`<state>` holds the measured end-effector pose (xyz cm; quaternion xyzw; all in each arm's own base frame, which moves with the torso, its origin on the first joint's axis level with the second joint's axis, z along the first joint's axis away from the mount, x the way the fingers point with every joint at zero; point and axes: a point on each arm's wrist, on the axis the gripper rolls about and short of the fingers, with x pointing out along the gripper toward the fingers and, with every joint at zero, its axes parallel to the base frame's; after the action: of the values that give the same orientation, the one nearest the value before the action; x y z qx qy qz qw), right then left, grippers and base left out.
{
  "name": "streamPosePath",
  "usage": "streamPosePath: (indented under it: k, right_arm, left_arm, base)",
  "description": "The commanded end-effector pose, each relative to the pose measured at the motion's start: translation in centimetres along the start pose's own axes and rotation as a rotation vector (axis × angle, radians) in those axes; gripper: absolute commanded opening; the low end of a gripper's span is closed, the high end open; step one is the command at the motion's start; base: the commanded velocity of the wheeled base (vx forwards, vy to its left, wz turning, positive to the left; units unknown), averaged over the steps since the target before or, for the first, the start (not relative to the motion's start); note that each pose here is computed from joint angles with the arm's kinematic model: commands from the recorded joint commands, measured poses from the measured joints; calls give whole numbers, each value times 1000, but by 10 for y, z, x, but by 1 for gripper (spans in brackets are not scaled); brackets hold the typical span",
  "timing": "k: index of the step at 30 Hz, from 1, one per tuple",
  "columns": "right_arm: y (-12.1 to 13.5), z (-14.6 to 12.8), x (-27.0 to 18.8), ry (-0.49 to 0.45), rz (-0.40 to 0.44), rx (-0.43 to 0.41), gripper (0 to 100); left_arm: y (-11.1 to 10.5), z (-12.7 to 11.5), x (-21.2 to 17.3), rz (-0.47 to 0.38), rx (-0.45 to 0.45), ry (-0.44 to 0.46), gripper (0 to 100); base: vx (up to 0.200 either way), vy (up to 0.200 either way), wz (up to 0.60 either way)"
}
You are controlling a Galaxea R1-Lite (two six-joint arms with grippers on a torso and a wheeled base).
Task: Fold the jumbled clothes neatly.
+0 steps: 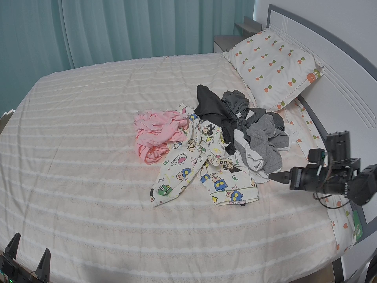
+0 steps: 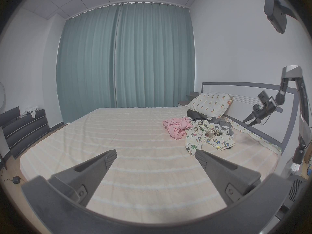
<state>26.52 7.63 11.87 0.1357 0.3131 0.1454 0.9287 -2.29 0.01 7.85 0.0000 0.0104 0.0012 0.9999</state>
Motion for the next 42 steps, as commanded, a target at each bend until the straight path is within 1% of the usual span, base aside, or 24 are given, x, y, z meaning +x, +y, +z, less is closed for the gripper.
streamPosePath:
  k: [1,6,11,15,17,24,26,30,34,35,42]
  right_arm:
    - [14,-43,149,140,-72,9,100]
    - [25,-40,159,120,-53,-8,100]
    - [27,-31,169,102,-99,-15,100]
    - [29,-24,170,81,-96,-23,100]
    - [32,-18,170,65,-92,-33,100]
    - [46,-19,166,61,-65,-57,100]
    - [53,-17,171,53,-46,-80,100]
    - [54,-23,185,89,-56,-102,100]
    - [53,-18,189,103,-66,-123,100]
    - [54,-18,189,102,-65,-124,0]
    - [53,-19,172,107,-64,-130,0]
  left_arm:
    - [0,-3,0,1,0,-4,100]
    - [0,-3,0,-2,-2,-4,100]
    - [0,-3,0,-1,-2,-4,100]
    - [0,-3,0,2,-3,-4,100]
    - [0,-3,0,2,-2,-6,100]
    - [0,-3,0,2,-3,-6,100]
    - [0,-3,0,1,-2,-6,100]
    - [0,-3,0,-1,-3,-6,100]
    - [0,-3,0,-1,-2,-6,100]
    - [0,-3,0,1,-2,-6,100]
    - [0,-3,0,1,0,-6,100]
  base:
    - [0,0,0]
    - [0,0,0]
    - [0,0,0]
    - [0,0,0]
    - [0,0,0]
    - [0,0,0]
    - [0,0,0]
    - [0,0,0]
    - [0,0,0]
    - [0,0,0]
    - [0,0,0]
